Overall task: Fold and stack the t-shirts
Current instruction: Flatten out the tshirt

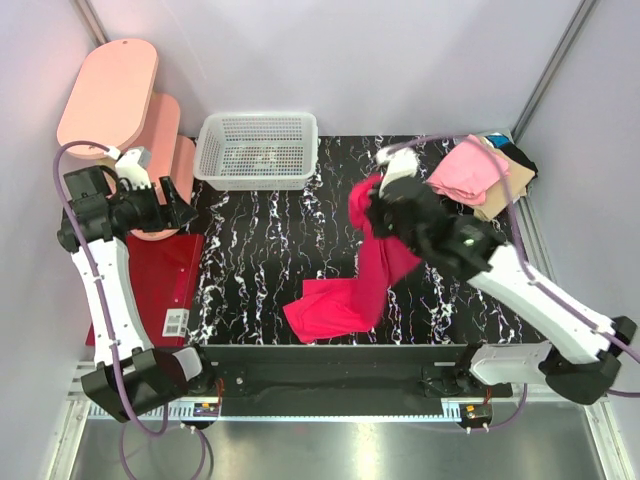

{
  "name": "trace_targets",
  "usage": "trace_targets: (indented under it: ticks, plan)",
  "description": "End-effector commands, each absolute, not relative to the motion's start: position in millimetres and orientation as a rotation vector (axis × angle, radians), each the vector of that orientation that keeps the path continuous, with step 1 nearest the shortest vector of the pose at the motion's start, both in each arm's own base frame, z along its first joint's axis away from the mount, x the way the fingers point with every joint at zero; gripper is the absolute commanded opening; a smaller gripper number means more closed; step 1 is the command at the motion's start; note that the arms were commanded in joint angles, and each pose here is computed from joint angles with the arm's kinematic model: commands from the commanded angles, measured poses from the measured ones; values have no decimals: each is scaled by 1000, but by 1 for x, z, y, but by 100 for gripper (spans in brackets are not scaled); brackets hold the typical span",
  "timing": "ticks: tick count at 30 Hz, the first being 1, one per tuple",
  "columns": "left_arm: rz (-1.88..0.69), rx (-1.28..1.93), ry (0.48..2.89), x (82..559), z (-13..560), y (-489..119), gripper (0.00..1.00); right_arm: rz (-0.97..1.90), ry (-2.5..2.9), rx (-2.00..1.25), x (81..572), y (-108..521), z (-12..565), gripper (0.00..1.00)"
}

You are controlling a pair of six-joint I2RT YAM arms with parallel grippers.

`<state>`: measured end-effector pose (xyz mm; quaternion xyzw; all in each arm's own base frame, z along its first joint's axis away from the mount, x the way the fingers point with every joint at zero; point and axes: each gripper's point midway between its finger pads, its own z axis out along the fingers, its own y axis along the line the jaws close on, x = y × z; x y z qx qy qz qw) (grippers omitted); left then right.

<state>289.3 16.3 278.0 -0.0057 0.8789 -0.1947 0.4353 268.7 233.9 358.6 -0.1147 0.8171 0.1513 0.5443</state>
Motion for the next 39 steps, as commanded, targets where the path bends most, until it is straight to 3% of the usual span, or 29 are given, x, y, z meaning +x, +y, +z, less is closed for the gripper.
trace_targets:
  ticks: [1, 6, 7, 9, 10, 12, 13, 15, 16, 17, 20, 23, 31, 35, 39]
  plan:
    - [-494, 95, 2127, 290, 300, 2, 75, 407, 2098, -162, 262, 242, 296, 0]
    - [-488, 89, 2132, 291, 301, 1, 75, 522, 2144, -317, 278, 304, 293, 0]
    - [-456, 60, 2137, 290, 302, 6, 74, 607, 2089, -341, 281, 323, 323, 0]
    - [-406, 18, 2096, 289, 317, 15, 72, 639, 2062, -436, 288, 358, 328, 0]
    - [-395, -39, 2056, 288, 327, 28, 69, 716, 1973, -447, 289, 374, 370, 0]
    - [-364, -69, 2008, 285, 344, 42, 68, 745, 1932, -549, 288, 410, 377, 0]
    - [-352, -113, 2009, 281, 346, 52, 68, 809, 1819, -543, 284, 417, 428, 0]
    - [-336, -155, 2010, 279, 346, 66, 68, 804, 1823, -625, 281, 444, 424, 0]
    - [-329, -202, 2001, 275, 346, 78, 68, 880, 1694, -601, 273, 441, 480, 0]
    - [-325, -227, 1996, 272, 345, 84, 68, 872, 1746, -643, 277, 458, 457, 0]
    - [-326, -272, 1994, 264, 335, 99, 68, 989, 1612, -622, 266, 458, 502, 0]
    - [-341, -263, 2013, 259, 322, 98, 68, 1028, 1611, -641, 262, 466, 498, 0]
    - [-411, -259, 2028, 261, 310, 93, 68, 1063, 1439, -564, 273, 448, 553, 0]
    - [-431, -248, 2024, 258, 309, 86, 68, 1162, 1452, -520, 299, 445, 551, 0]
    - [-435, -226, 2033, 251, 301, 78, 69, 1253, 1438, -587, 294, 466, 542, 0]
